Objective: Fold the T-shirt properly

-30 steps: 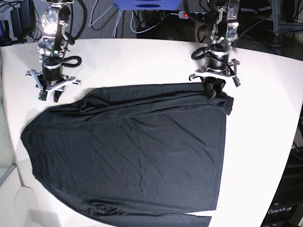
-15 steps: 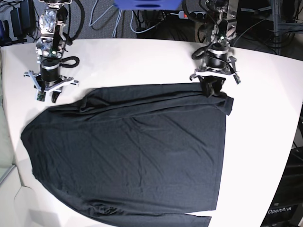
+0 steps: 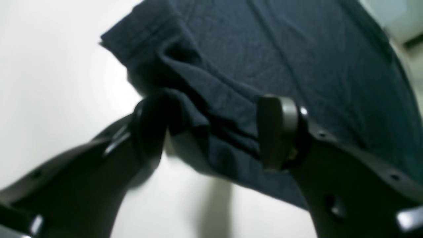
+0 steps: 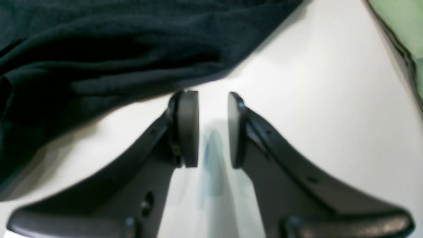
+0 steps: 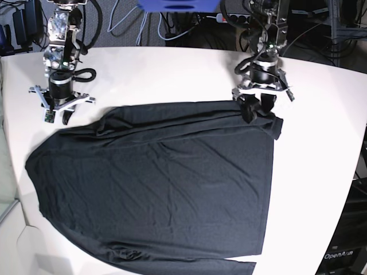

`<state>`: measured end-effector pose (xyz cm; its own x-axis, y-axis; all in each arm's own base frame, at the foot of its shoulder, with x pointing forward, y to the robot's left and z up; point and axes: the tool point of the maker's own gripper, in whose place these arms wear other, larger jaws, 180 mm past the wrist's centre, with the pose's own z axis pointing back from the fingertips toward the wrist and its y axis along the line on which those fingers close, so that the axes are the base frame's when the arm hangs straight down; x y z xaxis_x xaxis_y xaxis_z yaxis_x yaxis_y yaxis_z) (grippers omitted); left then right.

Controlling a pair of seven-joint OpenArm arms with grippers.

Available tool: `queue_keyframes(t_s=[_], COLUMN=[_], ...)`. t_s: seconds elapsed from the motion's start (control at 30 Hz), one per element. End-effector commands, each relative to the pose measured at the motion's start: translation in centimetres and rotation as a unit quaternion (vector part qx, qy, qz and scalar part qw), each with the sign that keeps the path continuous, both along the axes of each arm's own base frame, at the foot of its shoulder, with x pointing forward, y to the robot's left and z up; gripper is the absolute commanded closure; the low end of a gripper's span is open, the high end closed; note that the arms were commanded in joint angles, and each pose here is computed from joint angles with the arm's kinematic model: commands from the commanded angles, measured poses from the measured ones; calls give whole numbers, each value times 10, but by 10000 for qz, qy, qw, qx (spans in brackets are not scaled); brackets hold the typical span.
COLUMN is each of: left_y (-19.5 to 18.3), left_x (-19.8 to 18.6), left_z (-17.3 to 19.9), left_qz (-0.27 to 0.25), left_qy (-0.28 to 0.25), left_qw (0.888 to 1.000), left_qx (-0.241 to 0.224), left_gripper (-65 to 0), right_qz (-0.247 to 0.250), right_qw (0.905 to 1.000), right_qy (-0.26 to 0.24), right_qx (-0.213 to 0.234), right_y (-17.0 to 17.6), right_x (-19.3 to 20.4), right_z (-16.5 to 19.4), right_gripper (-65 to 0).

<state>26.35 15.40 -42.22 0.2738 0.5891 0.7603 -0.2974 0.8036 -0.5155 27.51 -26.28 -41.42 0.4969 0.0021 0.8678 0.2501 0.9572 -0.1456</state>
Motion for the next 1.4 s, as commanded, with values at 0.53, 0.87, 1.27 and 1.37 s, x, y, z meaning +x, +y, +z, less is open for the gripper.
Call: queue_keyframes(t_s=[0.53,0.87,1.27,1.37], left_y=[1,10,10,10], left_x=[5,4,7,5], left_z=[-10,-9,-9,-9], left_qz=[53,7,1,1], left_qy=[126,139,132,147], left_qw=[9999,9999,9999,9999], left_qx=[-94,35,31,31], left_gripper=[-421,-333,-42,-40], right_qz=[55,54,57,70], right_qw=[9996,9996,9995,9994], right_qy=[-228,-236,-273,-288], right_qx=[-136,-136,-140,-186], right_y=[-4,-4,-4,-6], right_x=[7,8,10,11], right_z=[13,14,16,19], right_gripper=[-167,-166,-166,-166])
